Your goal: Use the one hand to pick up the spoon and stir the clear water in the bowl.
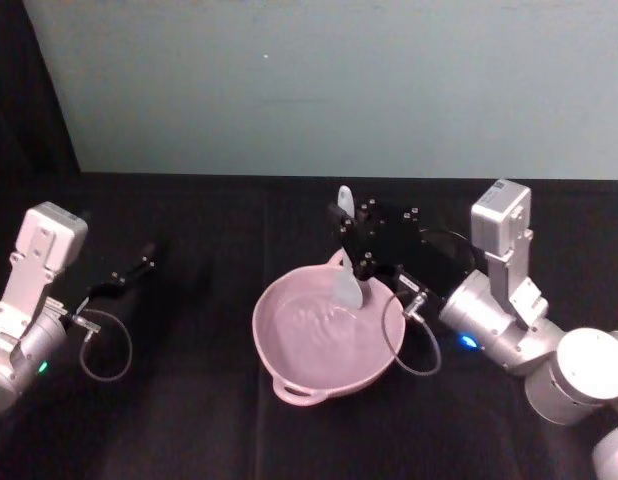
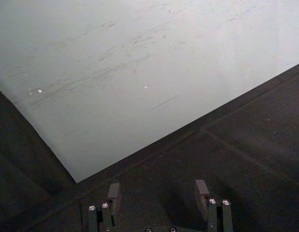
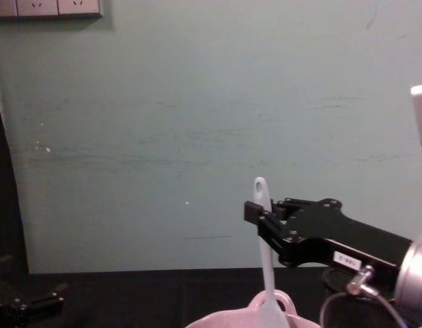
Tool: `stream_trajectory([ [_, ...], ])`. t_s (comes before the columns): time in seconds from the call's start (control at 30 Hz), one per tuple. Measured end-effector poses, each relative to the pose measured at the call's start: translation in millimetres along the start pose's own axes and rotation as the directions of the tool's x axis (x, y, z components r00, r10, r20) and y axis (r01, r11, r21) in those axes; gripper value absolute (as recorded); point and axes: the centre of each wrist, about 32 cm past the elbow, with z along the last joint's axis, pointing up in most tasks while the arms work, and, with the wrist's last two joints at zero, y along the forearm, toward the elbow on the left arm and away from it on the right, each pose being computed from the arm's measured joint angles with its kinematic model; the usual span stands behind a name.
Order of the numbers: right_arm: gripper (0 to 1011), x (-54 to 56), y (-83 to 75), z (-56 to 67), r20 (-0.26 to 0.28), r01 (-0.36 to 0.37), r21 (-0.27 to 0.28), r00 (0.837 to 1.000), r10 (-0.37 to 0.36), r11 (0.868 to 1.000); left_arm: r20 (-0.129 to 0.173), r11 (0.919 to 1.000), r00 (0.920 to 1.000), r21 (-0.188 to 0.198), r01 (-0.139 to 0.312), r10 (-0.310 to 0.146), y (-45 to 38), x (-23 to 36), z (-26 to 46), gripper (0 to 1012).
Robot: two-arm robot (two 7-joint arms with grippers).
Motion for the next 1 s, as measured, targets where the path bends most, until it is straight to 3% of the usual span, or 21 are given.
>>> stream_trajectory([
  [0.13, 116, 1.2, -8.1, 4.1, -0.003, -0.009, -0.008, 1.0, 0.009, 1.0, 0.0, 1.0, 1.0, 0.0, 0.0, 0.0, 0.0, 0.0, 0.0, 1005],
  [0.43, 116, -6.6, -20.3, 14.0, -0.079, -0.138, 0.005, 0.987, 0.138, 0.99, 0.0, 1.0, 1.0, 0.0, 0.0, 0.0, 0.0, 0.0, 0.0, 1005],
  [0.7, 116, -18.2, -5.3, 9.9, -0.134, -0.21, 0.041, 0.968, 0.214, 0.977, 0.0, 1.0, 1.0, 0.0, 0.0, 0.0, 0.0, 0.0, 0.0, 1005],
  [1.0, 116, -22.9, 20.1, -2.8, -0.127, -0.137, 0.046, 0.982, 0.142, 0.99, 0.0, 1.0, 1.0, 0.0, 0.0, 0.0, 0.0, 0.0, 0.0, 1005],
])
